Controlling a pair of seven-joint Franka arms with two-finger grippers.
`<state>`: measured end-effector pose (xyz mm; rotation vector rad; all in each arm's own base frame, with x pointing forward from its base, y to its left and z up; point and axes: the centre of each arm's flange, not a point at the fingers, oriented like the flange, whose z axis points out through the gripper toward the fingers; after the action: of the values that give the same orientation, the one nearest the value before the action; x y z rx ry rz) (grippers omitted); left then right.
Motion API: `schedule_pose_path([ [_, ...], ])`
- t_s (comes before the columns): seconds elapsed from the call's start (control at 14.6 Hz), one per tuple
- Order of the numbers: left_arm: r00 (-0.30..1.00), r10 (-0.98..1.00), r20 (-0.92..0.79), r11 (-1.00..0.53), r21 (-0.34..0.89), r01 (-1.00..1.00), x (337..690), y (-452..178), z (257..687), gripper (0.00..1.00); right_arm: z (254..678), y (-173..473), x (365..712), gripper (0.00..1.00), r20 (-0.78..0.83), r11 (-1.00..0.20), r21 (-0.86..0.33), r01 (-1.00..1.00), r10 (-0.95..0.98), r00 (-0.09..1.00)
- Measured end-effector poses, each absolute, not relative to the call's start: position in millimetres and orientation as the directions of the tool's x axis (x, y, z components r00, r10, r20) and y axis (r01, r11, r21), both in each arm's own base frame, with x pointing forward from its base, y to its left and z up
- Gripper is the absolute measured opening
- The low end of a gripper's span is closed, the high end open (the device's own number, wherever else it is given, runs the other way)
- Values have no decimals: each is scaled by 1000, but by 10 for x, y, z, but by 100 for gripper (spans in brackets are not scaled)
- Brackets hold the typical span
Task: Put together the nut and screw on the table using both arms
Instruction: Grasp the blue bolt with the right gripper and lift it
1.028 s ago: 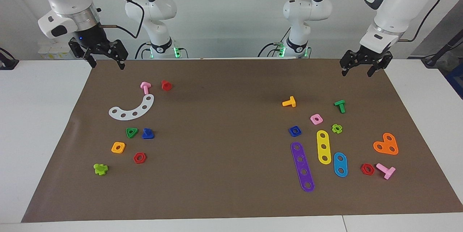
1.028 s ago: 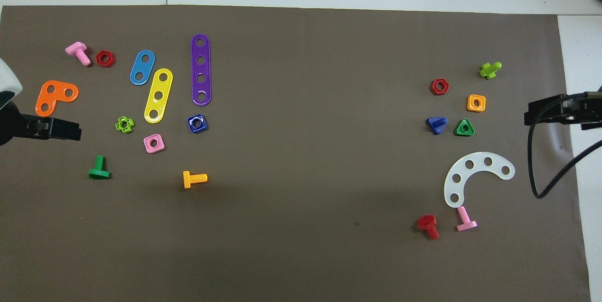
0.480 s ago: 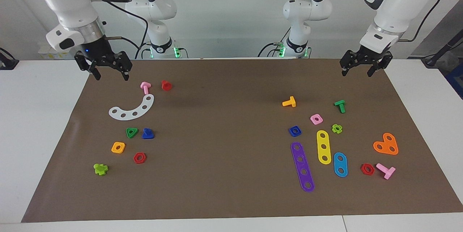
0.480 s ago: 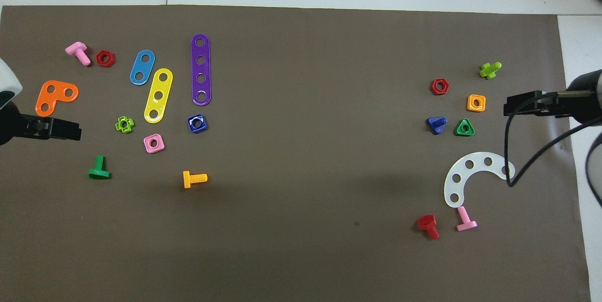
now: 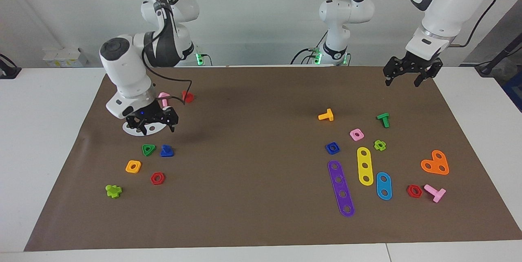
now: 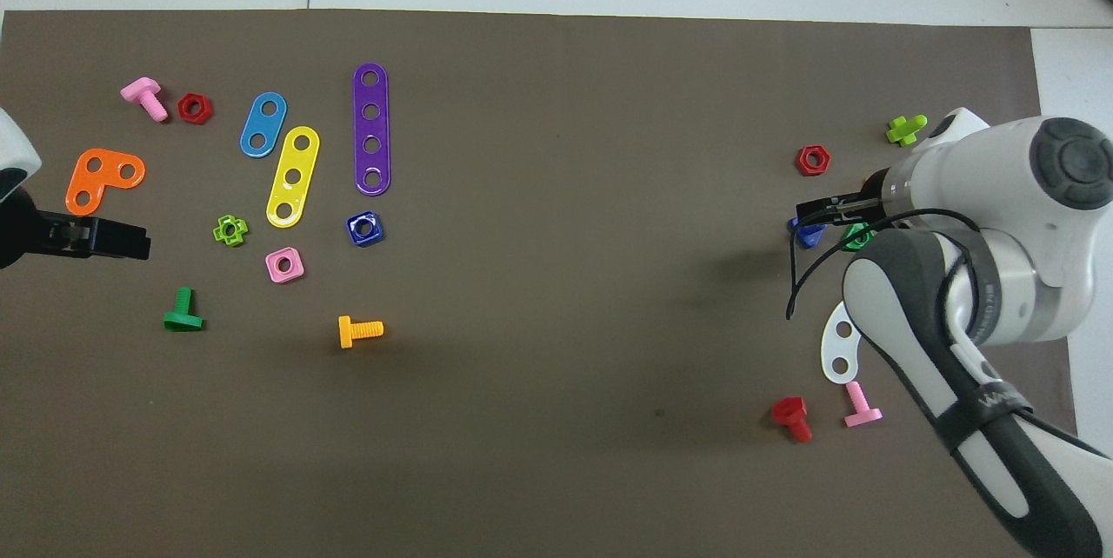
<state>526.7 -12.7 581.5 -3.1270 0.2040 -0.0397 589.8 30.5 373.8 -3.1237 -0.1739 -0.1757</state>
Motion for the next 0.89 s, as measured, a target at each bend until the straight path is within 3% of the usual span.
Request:
schedule_pose_path([
  [0.21,991,-130,25,-991,-9,-130,5267,-127,5815,100,3177,205,5857,97,114,-987,13,160,161,980],
  [0.27,991,-130,25,-991,-9,-130,5267,-127,5815,100,3099,176,5835,97,105,-986,13,164,164,981],
  [0.41,991,-130,25,-991,-9,-130,5267,-127,5815,100,3081,164,5822,83,101,-985,14,170,170,980],
  [0.48,991,-130,25,-991,-9,-130,5267,-127,5815,100,3090,165,5822,83,102,-984,14,177,177,979],
  [0.55,991,-130,25,-991,-9,-130,5267,-127,5815,100,3098,165,5822,77,104,-983,15,183,184,977],
  [0.75,991,-130,25,-991,-9,-130,5267,-127,5815,100,3103,169,5824,41,106,-982,16,189,189,976],
  [0.89,991,-130,25,-991,-9,-130,5267,-127,5815,100,3109,183,5830,37,113,-982,17,191,191,975],
])
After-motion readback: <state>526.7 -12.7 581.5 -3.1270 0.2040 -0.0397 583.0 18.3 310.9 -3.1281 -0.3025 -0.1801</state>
